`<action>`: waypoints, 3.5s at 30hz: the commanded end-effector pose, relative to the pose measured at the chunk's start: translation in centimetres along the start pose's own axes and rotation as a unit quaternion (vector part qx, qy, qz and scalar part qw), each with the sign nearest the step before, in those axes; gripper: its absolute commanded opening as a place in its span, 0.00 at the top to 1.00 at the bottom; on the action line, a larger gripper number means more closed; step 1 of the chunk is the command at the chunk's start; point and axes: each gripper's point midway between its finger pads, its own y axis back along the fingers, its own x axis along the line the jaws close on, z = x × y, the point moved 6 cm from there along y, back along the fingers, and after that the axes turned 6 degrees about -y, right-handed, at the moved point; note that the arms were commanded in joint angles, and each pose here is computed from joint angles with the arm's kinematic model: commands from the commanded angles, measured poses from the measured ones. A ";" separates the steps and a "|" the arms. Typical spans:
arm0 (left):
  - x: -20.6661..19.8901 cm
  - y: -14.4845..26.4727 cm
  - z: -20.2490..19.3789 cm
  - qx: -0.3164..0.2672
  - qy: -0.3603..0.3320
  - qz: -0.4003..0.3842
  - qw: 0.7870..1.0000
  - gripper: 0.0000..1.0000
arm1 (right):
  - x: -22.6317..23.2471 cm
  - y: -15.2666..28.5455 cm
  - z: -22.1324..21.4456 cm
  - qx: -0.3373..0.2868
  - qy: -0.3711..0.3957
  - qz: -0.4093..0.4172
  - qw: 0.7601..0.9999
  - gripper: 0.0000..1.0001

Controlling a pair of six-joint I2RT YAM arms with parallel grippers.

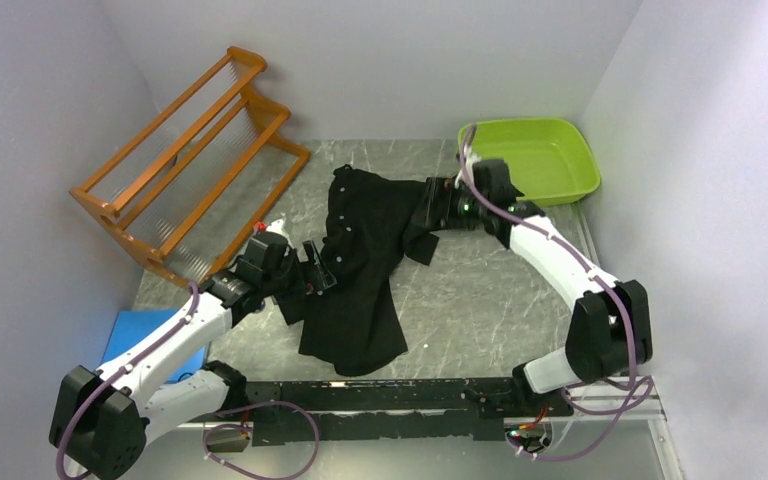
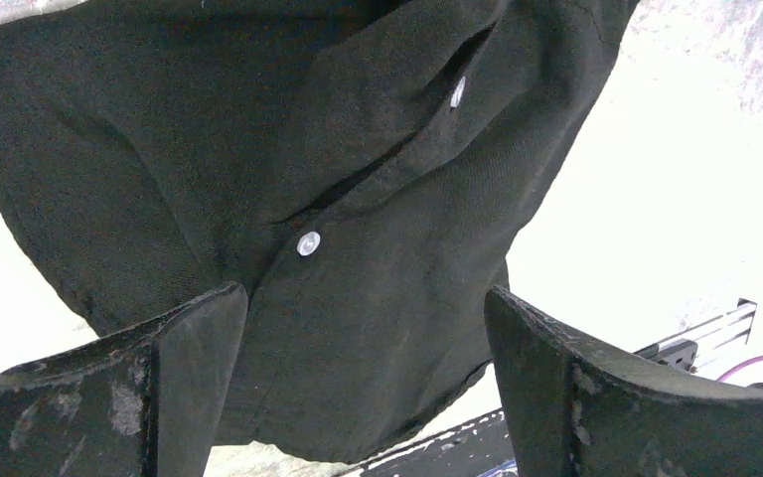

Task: Pin the brooch onto the clothing
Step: Flatten out the clothes at the center of the board.

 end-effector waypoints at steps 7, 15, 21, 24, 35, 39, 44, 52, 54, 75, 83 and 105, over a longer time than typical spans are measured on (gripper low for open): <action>0.1 -0.1 -0.1 -0.011 0.026 -0.008 1.000 0.05 | -0.1 3.2 -15.6 0.187 -0.075 0.093 0.975 0.28; 0.2 -0.2 -0.5 -0.006 0.030 -0.007 1.000 0.05 | -1.0 3.1 -22.3 0.272 -0.116 0.084 0.952 0.45; 0.3 -0.1 -0.5 -0.010 0.034 -0.008 0.999 0.05 | -1.2 2.7 -25.4 0.310 -0.123 0.073 0.940 0.52; 0.3 -0.1 -0.5 -0.010 0.032 -0.007 0.999 0.05 | -1.3 2.4 -26.6 0.322 -0.123 0.064 0.936 0.54; 0.2 0.7 -0.1 -0.017 0.025 -0.003 1.000 0.05 | -2.1 -0.9 -28.9 0.331 -0.108 0.036 0.937 0.62; 0.1 1.4 0.3 -0.031 0.022 0.000 0.999 0.05 | -1.8 -2.3 -28.7 0.323 -0.106 0.038 0.940 0.77; 0.1 2.3 0.5 -0.042 0.015 -0.001 0.999 0.05 | -0.4 -2.5 -26.1 0.288 -0.075 0.050 0.953 1.00; 0.3 1.7 -0.1 -0.030 0.020 -0.008 0.999 0.05 | 2.1 2.5 -16.1 0.129 -0.048 0.108 0.985 1.00; 0.2 1.4 -0.4 -0.022 0.023 -0.014 0.999 0.05 | 1.9 4.5 -12.8 0.074 -0.048 0.109 0.990 1.00; -6.2 -2.0 -3.4 0.017 -0.037 -0.203 0.978 0.15 | 6.8 10.8 -4.0 -0.074 -0.004 0.157 0.985 1.00; -6.5 -1.3 -2.8 -0.025 -0.024 -0.222 0.974 0.16 | 7.2 11.0 -3.8 -0.078 -0.013 0.167 0.983 1.00; 0.6 -2.3 -6.5 0.064 0.034 0.020 0.997 0.22 | 7.6 11.5 -2.6 -0.098 0.002 0.158 0.983 1.00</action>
